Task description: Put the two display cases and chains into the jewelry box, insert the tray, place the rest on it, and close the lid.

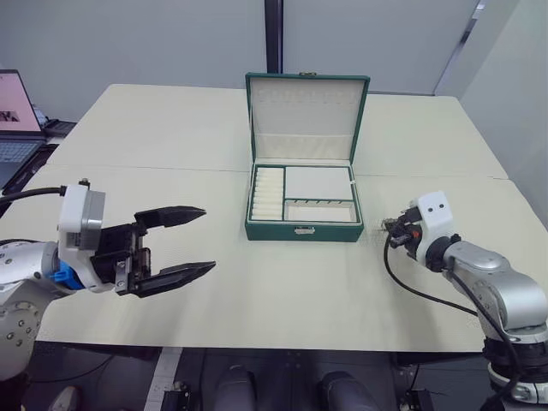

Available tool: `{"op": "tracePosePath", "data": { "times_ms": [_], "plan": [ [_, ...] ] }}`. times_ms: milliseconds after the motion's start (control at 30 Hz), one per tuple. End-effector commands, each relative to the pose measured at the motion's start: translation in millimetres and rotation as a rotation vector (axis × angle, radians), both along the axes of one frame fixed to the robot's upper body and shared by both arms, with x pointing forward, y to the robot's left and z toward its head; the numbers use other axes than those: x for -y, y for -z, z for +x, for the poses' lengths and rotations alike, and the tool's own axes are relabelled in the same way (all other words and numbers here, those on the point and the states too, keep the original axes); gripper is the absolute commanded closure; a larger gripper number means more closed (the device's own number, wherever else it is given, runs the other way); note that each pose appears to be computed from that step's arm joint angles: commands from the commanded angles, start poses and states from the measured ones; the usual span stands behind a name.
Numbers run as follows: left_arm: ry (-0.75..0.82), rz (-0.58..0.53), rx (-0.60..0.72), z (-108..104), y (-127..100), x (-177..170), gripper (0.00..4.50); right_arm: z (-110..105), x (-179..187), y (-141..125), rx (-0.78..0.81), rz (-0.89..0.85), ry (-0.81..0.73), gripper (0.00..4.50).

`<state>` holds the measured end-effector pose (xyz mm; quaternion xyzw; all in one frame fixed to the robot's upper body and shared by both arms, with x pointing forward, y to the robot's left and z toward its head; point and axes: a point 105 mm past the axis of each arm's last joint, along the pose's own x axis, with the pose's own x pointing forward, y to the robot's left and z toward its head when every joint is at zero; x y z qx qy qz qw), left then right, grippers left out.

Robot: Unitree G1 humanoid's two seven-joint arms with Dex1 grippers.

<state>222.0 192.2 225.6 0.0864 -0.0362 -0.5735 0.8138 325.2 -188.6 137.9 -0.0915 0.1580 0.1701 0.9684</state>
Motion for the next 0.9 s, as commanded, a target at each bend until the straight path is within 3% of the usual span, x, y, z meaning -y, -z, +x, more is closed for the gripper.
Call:
{"op": "tracePosePath", "data": {
  "times_ms": [33,467,900],
  "plan": [
    [0.012,0.001,0.022,0,-3,2,0.00,-1,2,-32,0.088,-0.021,-0.022,4.15],
    [0.008,-0.006,0.016,2,1,3,0.00,-4,-16,-86,0.157,-0.050,-0.170,4.15],
    [-0.055,-0.019,0.016,10,-3,-4,0.00,-2,-55,-106,0.163,-0.037,-0.404,4.15]
  ]
}}
